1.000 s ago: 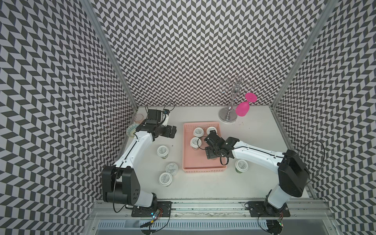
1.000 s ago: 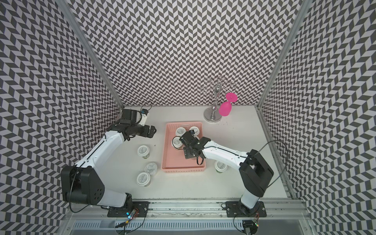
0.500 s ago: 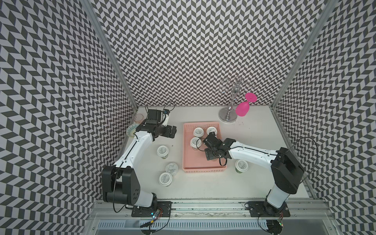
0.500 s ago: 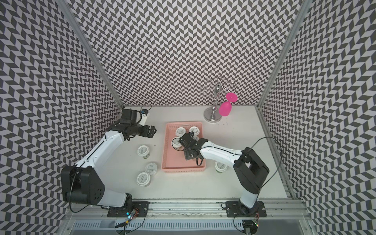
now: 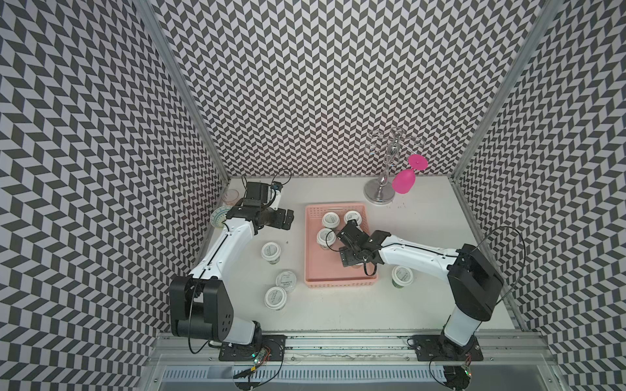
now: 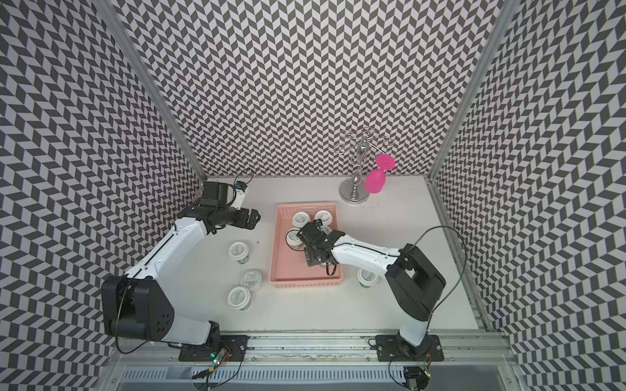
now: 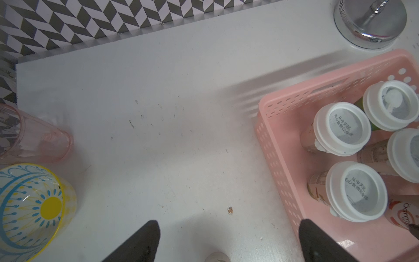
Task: Put the yogurt in the basket
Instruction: Place the yogurt in the basket.
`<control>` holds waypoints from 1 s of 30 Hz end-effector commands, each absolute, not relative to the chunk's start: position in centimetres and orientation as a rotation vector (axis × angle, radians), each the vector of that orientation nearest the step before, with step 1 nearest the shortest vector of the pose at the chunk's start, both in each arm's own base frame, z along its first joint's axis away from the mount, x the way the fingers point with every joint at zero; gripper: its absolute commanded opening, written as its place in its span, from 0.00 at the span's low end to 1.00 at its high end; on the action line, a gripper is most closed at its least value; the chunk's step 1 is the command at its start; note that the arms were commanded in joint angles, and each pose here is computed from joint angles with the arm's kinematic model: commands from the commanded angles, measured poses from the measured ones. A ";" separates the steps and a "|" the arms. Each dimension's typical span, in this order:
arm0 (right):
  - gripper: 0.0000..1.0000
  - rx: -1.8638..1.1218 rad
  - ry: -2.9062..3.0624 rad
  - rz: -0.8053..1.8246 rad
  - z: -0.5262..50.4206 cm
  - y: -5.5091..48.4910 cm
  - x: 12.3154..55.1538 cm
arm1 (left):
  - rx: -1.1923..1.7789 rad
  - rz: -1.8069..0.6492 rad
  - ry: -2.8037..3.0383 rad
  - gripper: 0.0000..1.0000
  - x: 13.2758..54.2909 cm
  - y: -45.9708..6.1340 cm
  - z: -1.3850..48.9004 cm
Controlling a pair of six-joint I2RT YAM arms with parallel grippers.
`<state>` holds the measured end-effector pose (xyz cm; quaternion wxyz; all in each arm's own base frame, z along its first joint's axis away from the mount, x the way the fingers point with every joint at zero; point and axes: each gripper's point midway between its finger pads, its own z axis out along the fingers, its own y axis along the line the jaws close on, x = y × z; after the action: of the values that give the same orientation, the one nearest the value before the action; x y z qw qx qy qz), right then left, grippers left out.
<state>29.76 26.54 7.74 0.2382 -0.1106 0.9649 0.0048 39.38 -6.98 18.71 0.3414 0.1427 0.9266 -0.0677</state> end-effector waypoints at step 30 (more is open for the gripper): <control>1.00 -0.099 2.401 -0.067 17.8 14.6 34.1 | 0.814 -0.032 2.463 1.00 32.8 -6.9 16.6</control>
<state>33.34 15.35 16.59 0.3308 -0.0405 0.9422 -0.0345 34.26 -8.24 17.28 0.2968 0.2840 0.9105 -0.0480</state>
